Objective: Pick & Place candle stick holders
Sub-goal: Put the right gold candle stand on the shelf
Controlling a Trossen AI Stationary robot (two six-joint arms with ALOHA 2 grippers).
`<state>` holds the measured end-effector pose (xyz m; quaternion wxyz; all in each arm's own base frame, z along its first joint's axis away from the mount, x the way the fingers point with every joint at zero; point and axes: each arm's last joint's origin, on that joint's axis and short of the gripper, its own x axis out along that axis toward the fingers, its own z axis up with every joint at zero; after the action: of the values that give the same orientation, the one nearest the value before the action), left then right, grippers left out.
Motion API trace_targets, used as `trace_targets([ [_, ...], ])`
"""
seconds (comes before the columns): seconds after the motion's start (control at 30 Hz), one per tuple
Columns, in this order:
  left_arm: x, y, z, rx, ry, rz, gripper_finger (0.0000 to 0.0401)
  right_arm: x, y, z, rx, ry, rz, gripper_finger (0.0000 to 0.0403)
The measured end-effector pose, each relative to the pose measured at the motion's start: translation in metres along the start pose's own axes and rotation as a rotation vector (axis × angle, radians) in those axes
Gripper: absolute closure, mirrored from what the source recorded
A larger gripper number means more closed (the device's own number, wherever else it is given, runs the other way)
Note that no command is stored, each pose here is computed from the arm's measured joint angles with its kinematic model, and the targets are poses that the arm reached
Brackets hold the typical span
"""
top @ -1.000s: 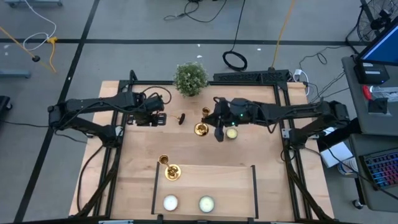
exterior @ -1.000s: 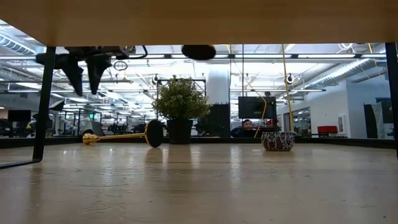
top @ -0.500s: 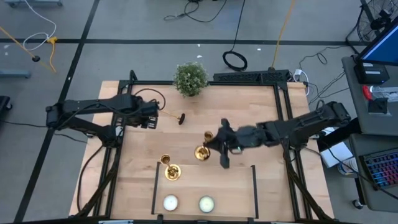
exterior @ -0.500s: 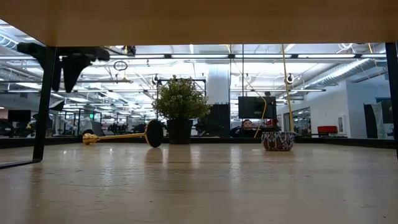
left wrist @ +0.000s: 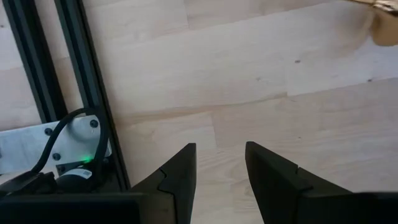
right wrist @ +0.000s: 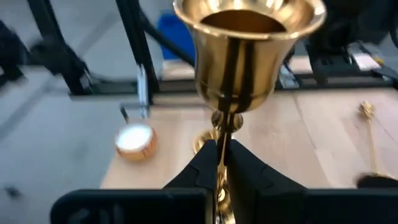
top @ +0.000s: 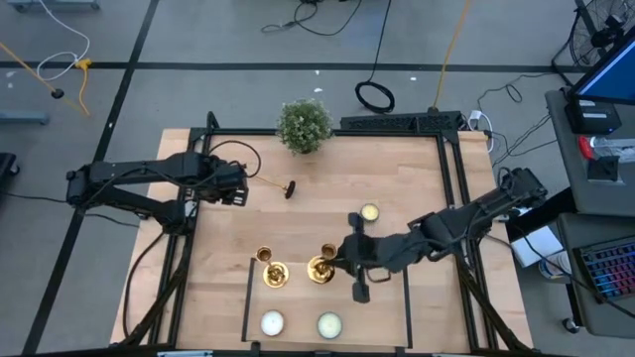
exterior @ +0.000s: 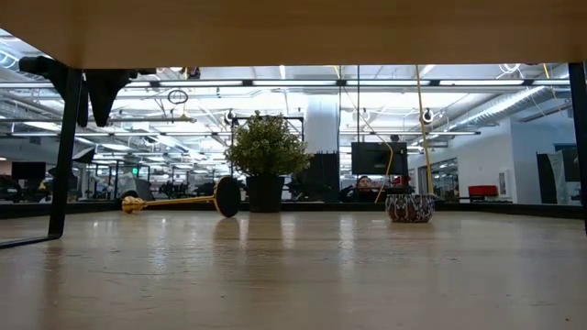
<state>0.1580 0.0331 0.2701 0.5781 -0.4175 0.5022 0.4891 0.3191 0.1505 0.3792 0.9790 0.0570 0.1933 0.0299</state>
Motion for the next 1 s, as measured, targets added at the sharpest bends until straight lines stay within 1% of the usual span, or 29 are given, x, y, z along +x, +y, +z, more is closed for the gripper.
trace_targets([
  [0.1, -0.001, 0.0, -0.002, 0.007, -0.001, -0.003, 0.0256, 0.011, 0.008, 0.006, -0.031, 0.095, -0.033, 0.0393],
  [0.2, -0.001, -0.001, -0.003, 0.013, -0.002, -0.006, 0.0256, 0.026, 0.012, 0.0, -0.028, 0.196, -0.044, 0.0393],
  [0.23, -0.001, -0.001, -0.004, 0.016, -0.001, -0.006, 0.0256, 0.031, 0.013, -0.001, -0.014, 0.204, -0.039, 0.0393],
  [0.33, -0.001, -0.002, -0.007, 0.021, -0.001, -0.008, 0.0256, 0.04, 0.014, -0.005, 0.014, 0.214, -0.029, 0.0393],
  [0.43, -0.002, -0.004, -0.011, 0.036, -0.002, -0.011, 0.0256, 0.041, 0.016, -0.005, 0.024, 0.199, -0.034, 0.0393],
  [0.53, -0.002, -0.004, -0.014, 0.044, -0.011, -0.011, 0.0256, 0.037, 0.018, -0.004, 0.011, 0.172, -0.084, 0.0393],
  [0.63, -0.003, -0.005, -0.016, 0.052, -0.017, -0.011, 0.0256, 0.036, 0.021, -0.004, 0.006, 0.162, -0.103, 0.0393],
  [0.73, -0.003, -0.005, -0.017, 0.06, -0.017, -0.012, 0.0256, 0.035, 0.025, -0.006, 0.021, 0.156, -0.11, 0.0393],
  [0.9, -0.003, -0.006, -0.018, 0.069, -0.018, -0.013, 0.0256, 0.034, 0.031, -0.017, 0.05, 0.127, -0.22, 0.0393],
  [1.0, -0.003, -0.006, -0.019, 0.07, -0.018, -0.013, 0.0256, 0.034, 0.034, -0.02, 0.095, 0.115, -0.228, 0.0393],
])
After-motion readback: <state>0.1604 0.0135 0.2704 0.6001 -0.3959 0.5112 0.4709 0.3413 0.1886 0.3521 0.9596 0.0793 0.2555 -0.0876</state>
